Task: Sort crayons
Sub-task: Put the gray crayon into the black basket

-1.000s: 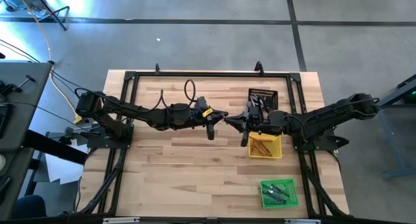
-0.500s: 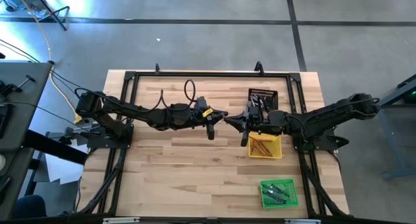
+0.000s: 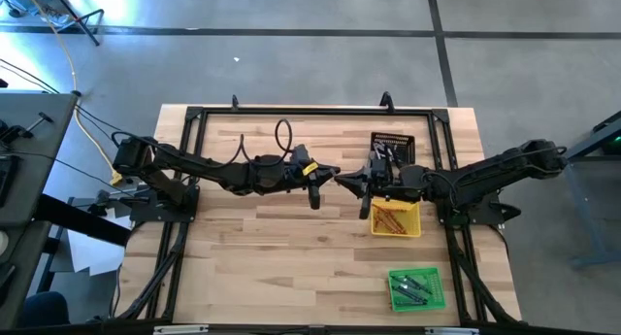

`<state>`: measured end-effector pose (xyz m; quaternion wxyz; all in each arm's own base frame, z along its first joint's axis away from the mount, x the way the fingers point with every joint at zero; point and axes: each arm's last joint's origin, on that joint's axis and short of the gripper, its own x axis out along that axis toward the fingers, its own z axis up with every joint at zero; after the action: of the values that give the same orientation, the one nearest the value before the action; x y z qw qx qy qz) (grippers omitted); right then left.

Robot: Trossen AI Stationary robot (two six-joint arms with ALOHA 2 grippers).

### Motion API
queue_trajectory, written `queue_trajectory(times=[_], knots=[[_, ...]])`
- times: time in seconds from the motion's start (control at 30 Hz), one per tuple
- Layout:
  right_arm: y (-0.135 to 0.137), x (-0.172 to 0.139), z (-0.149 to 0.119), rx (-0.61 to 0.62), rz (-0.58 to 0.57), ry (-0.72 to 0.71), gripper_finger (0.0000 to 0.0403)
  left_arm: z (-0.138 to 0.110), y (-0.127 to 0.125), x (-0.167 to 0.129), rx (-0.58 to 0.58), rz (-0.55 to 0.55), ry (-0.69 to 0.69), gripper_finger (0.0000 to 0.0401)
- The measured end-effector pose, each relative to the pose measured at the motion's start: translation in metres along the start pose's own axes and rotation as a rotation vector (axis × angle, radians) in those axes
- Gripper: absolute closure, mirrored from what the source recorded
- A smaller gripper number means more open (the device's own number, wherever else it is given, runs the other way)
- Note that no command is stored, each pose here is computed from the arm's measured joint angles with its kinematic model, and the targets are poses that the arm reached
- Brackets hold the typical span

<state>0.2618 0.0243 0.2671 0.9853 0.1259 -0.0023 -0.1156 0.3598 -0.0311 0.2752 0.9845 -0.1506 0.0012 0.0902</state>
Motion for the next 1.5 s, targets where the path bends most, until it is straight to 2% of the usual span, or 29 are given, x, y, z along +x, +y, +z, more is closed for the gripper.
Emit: queue_trajectory(times=[0.2,0.37,0.7,0.87,0.97,1.03,1.23,1.33,1.5], knots=[[-0.001,-0.003,0.003,-0.008,-0.007,-0.003,0.0402,0.0,0.0,0.0,-0.001,0.0,-0.001,0.0401],[-0.004,-0.01,0.01,-0.007,-0.066,-0.01,0.0402,0.001,-0.001,0.0,-0.006,-0.01,-0.008,0.0401],[-0.008,-0.005,0.003,0.006,-0.097,0.024,0.0402,0.004,-0.002,0.001,0.015,0.006,-0.003,0.0401],[-0.008,-0.006,0.002,-0.034,-0.09,0.036,0.0402,0.001,-0.001,0.001,0.027,0.023,0.035,0.0401],[-0.008,-0.006,-0.002,-0.024,-0.077,0.077,0.0402,-0.005,0.001,0.001,0.034,0.038,0.095,0.0401],[-0.009,-0.007,-0.009,-0.002,-0.046,0.154,0.0402,-0.012,0.001,0.0,0.038,0.043,0.169,0.0401],[-0.017,-0.014,-0.034,0.081,-0.105,0.418,0.0402,-0.036,-0.004,-0.011,0.057,0.018,0.423,0.0401],[-0.019,-0.017,-0.04,0.092,-0.126,0.486,0.0402,-0.044,-0.012,-0.017,0.072,0.01,0.485,0.0401],[-0.012,-0.02,-0.042,0.148,-0.012,0.552,0.04,-0.055,-0.027,-0.027,0.093,-0.016,0.562,0.0393]])
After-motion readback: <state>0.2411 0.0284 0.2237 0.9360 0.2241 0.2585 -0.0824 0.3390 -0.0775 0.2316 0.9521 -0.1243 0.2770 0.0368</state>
